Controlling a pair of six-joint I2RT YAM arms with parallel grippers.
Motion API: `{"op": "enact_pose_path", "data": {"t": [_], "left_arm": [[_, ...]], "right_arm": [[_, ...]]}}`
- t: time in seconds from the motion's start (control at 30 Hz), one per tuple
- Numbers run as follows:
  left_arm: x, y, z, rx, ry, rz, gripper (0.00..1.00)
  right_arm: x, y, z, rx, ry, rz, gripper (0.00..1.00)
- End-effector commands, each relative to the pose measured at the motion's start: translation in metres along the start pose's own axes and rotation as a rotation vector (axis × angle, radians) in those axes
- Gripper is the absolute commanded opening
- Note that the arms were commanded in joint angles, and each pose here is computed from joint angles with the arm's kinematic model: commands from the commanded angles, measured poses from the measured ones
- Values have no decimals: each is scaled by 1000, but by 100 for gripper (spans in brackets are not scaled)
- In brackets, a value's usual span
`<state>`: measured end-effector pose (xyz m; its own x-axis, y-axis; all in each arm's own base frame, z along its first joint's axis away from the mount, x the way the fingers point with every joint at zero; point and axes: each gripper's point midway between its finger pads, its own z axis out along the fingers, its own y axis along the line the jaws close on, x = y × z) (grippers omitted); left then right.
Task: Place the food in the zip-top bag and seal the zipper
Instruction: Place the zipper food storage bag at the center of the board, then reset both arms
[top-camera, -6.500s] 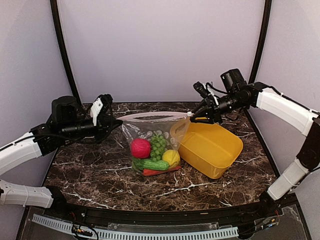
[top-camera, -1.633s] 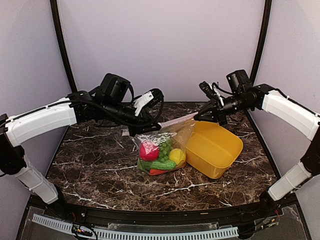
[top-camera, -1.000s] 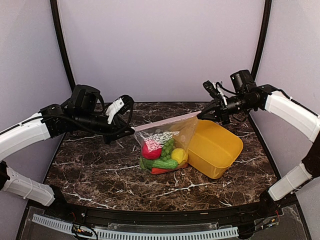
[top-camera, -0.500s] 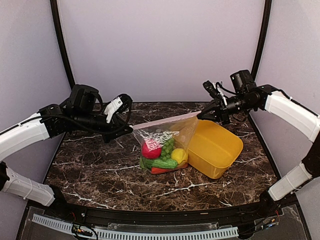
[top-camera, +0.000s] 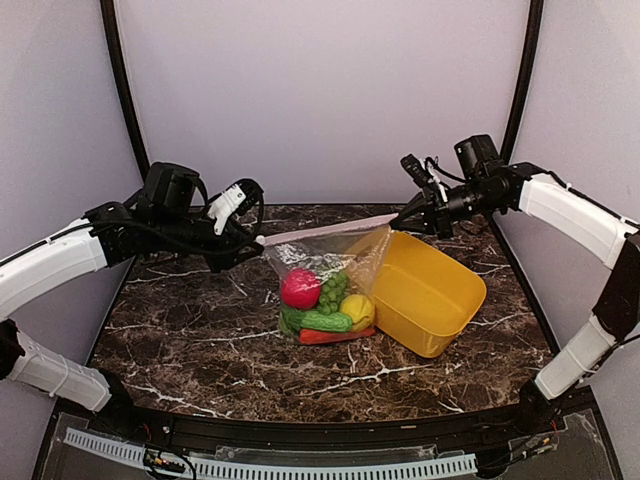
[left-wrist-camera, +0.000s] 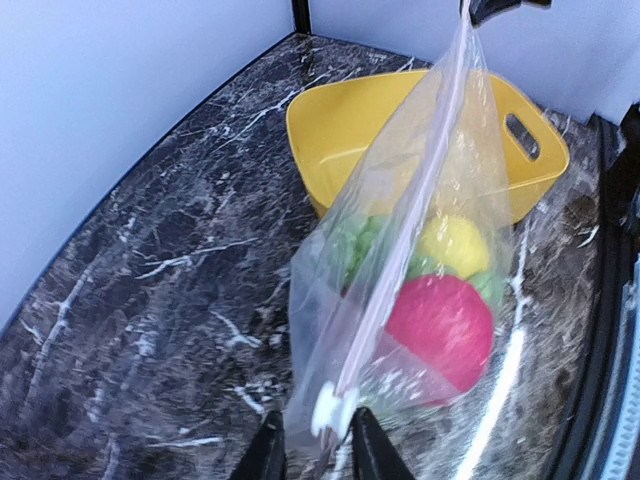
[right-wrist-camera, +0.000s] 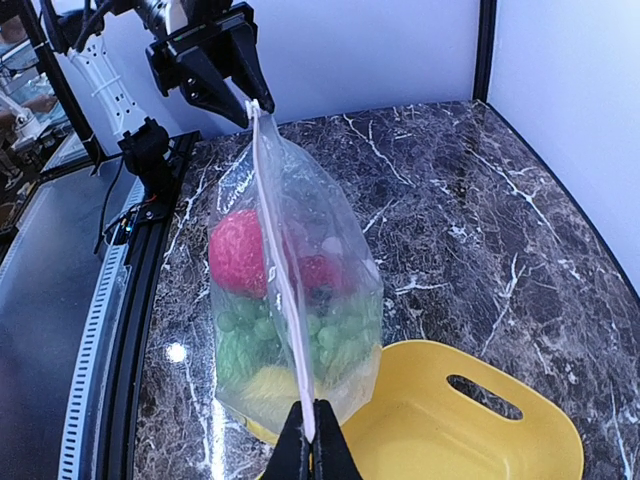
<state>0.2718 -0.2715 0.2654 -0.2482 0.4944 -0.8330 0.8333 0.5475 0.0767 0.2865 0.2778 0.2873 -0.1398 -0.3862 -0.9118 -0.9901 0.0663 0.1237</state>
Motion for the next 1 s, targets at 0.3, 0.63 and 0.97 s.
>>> {"op": "enact_pose_path", "data": {"t": [0.3,0.63,0.97], "left_arm": [[-39,21,-20,-86,-118,-44,76],[-64,58,-82,-364,-231,-45,99],[-16,138,-92,-815,-74,-122,99]], "right_arm": [[-38,-7,-30,98,-6,-43,57],[-54,-83,-120,624,-54,58,99],[-28,-118,-163,950,-37,131,99]]}}
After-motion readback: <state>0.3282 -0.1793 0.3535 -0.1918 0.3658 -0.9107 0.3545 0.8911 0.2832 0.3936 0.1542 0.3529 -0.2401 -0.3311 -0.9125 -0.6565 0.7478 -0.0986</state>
